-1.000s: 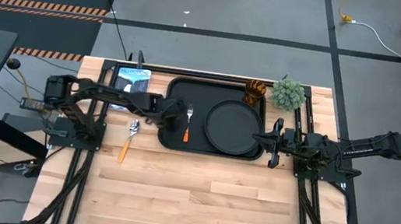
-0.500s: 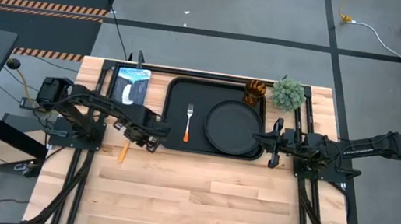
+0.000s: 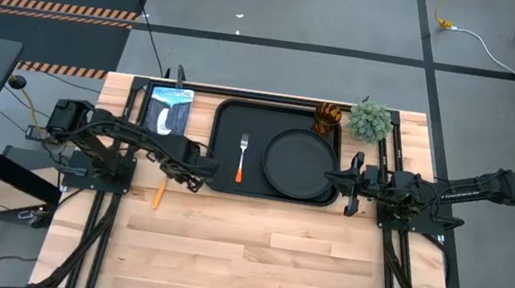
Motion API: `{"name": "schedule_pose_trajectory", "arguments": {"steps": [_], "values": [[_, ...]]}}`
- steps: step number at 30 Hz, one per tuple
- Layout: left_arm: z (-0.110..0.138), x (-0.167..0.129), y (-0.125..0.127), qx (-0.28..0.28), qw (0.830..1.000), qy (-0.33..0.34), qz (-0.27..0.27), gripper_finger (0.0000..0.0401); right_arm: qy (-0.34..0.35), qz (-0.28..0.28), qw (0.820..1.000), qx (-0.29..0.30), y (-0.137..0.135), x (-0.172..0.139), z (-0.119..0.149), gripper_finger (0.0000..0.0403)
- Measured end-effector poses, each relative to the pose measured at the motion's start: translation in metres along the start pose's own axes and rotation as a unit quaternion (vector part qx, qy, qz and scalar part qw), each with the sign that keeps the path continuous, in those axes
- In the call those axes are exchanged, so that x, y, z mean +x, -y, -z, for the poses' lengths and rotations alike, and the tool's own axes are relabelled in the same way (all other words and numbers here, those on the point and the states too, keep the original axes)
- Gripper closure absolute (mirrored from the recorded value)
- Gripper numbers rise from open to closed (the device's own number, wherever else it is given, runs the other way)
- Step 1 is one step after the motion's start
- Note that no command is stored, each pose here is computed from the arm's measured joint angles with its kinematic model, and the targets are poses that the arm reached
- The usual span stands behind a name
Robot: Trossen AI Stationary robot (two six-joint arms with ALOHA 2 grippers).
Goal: Pick and place plate/cup/fork/spoon on tray
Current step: Put the yellow spoon on the black serving tray
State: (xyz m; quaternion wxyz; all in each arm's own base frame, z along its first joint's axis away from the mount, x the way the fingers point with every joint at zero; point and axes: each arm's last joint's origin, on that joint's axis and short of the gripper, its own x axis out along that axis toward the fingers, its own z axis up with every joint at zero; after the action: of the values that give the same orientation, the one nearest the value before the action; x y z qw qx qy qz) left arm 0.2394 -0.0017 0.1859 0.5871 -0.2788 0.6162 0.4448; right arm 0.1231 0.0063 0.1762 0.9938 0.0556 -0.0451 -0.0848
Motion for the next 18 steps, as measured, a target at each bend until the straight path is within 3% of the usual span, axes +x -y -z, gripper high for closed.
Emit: {"name": "schedule_pose_trajectory", "arguments": {"steps": [9, 18], "values": [[0.021, 0.036, -0.02, 0.015, 0.997, -0.038, -0.073, 0.0352, 0.0, 0.0, 1.0, 0.0, 0.0, 0.0, 0.0, 0.0369], [0.019, 0.032, -0.016, 0.003, 0.999, -0.014, -0.041, 0.0334, 0.0, 0.0, 1.0, 0.0, 0.0, 0.0, 0.0, 0.0369]]}}
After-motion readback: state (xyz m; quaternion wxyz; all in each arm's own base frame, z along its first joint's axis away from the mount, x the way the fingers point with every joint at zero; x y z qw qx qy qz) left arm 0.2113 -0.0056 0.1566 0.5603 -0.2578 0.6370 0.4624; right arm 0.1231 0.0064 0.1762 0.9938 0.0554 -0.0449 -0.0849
